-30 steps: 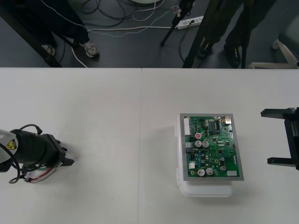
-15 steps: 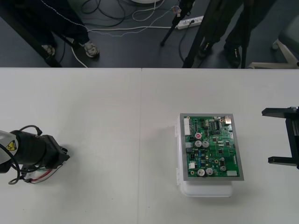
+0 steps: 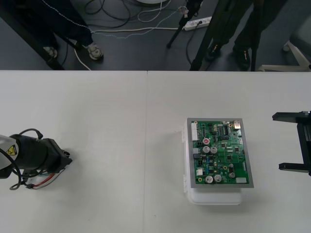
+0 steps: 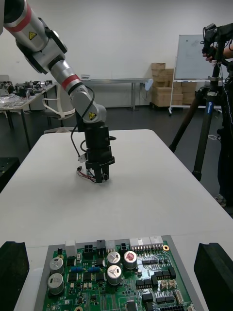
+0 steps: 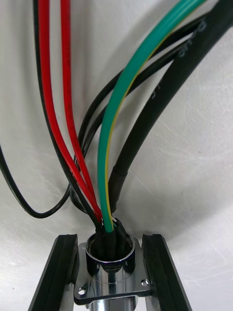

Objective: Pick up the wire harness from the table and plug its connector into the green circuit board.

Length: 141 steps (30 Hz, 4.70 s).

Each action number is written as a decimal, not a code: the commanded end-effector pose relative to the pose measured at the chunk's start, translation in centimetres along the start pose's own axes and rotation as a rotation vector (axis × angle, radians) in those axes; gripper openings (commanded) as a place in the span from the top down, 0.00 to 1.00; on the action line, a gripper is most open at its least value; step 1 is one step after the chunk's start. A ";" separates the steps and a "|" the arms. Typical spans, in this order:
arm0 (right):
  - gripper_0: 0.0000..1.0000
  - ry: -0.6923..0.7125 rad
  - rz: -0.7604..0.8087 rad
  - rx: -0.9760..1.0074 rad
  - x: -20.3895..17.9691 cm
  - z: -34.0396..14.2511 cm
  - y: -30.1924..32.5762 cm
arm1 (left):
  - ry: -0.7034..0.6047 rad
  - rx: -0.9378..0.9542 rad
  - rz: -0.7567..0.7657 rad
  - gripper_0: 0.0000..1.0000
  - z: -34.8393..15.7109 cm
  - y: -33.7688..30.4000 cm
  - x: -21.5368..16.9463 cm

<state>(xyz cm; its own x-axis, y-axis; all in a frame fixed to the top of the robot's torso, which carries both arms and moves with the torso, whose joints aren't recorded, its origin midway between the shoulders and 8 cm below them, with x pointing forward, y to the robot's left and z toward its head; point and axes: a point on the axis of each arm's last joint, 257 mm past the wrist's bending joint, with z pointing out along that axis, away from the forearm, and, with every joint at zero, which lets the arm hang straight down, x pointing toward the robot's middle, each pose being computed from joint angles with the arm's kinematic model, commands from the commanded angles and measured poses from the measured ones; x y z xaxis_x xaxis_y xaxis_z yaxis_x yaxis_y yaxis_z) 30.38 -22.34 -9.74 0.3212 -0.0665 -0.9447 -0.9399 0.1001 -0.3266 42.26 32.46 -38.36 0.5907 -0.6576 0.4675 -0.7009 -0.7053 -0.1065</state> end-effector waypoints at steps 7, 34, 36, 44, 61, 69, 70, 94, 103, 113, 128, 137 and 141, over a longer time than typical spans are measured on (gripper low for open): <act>0.00 0.034 -0.043 -0.005 -1.1 -1.1 -1.0 | 0.096 0.026 0.092 1.00 -1.6 -1.5 5.0; 0.00 0.034 -0.043 -0.005 -1.1 -1.1 -1.0 | 0.127 -0.212 -0.261 1.00 -8.4 0.3 8.4; 0.00 0.034 -0.043 -0.005 -1.1 -1.1 -1.0 | 0.142 -0.238 -0.292 1.00 -9.1 0.6 8.9; 0.00 0.034 -0.043 -0.005 -1.1 -1.1 -1.0 | 0.167 -0.348 -0.464 1.00 -10.9 2.1 10.1; 0.00 0.034 -0.043 -0.005 -1.1 -1.1 -1.0 | 0.159 -0.532 -0.848 1.00 -13.6 4.9 12.4; 0.00 0.034 -0.043 -0.005 -1.1 -1.1 -1.0 | 0.115 -0.671 -1.036 1.00 -14.8 7.2 13.4; 0.00 0.034 -0.043 -0.005 -1.1 -1.1 -1.0 | 0.105 -0.684 -1.060 1.00 -15.0 7.5 13.5; 0.00 0.034 -0.043 -0.005 -1.1 -1.1 -1.0 | 0.054 -0.937 -1.504 1.00 -17.6 11.5 21.6; 0.00 0.034 -0.043 -0.005 -1.1 -1.1 -1.0 | 0.013 -1.022 -1.620 1.00 -19.2 11.8 24.8; 0.00 0.034 -0.043 -0.005 -1.1 -1.1 -1.0 | -0.148 -1.119 -1.726 1.00 -21.5 13.9 27.9; 0.00 0.034 -0.043 -0.005 -1.1 -1.1 -1.0 | -0.421 -1.237 -1.843 1.00 -23.4 18.2 30.9; 0.00 0.034 -0.043 -0.005 -1.1 -1.1 -1.0 | -0.424 -1.236 -1.941 1.00 -23.1 18.8 30.7; 0.00 0.034 -0.043 -0.005 -1.1 -1.1 -1.0 | -0.437 -1.205 -1.962 1.00 -22.1 19.8 29.5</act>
<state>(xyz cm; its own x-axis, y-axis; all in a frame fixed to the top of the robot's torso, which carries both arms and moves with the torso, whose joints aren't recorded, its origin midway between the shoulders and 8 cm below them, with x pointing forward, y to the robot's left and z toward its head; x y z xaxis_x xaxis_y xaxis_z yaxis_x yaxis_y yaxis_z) 30.41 -22.35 -9.70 0.3223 -0.0666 -0.9443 -0.9394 0.1004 -0.3277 38.81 5.34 -6.92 0.5448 0.2426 -0.8027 0.8291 -0.0127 0.5589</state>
